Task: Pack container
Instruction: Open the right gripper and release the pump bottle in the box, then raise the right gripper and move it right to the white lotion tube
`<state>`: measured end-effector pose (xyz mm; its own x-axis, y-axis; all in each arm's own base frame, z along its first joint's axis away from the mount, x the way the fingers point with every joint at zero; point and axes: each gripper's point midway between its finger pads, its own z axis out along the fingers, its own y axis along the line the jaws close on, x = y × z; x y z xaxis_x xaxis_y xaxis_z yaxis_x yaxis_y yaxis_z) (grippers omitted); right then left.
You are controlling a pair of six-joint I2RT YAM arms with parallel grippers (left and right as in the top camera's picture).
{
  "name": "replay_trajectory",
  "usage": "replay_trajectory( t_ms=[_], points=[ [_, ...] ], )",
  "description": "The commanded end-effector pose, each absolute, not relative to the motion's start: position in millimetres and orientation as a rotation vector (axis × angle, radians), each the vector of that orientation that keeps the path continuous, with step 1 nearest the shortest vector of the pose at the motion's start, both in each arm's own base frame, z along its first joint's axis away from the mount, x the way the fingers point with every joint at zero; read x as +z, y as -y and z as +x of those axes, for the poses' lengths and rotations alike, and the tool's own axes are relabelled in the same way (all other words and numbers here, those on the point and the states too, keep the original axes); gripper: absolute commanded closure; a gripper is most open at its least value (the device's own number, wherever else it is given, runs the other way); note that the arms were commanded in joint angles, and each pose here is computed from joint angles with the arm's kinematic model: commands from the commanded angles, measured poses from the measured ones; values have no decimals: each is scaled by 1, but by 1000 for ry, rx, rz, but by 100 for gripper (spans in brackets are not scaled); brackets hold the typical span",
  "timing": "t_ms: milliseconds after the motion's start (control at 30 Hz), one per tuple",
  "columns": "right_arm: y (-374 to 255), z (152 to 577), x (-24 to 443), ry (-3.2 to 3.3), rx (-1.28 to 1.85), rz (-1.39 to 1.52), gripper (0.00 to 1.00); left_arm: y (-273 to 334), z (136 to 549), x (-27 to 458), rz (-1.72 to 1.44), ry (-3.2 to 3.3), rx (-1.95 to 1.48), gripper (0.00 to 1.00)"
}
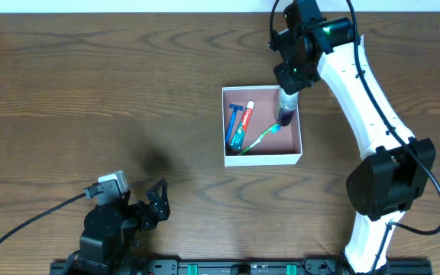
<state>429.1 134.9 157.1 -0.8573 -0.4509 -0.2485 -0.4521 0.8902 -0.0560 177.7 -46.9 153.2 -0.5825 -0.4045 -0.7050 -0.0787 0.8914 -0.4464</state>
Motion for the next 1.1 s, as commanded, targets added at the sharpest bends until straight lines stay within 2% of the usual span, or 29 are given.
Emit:
replay_trajectory(
  t_ms=[0,233,667,800,933,1067],
  points=[
    [-138,430,191,-2720,21,-669,59,45,178,156,-349,-2154,-461,2],
    [-137,427,190,-2736,21,-658,52,45,178,156,-349,-2154,-461,2],
    [-136,424,197,-2765,52,-483,49,45,178,156,-349,-2154,-461,2],
    [-135,424,226,-2693,78,-406,44,45,178,156,-349,-2154,-461,2],
    [-125,423,280,-2560,104,-329,39,45,178,156,-349,-2154,-461,2],
    [-96,420,326,-2438,51,-178,39,45,178,156,-349,-2154,-461,2]
  ],
)
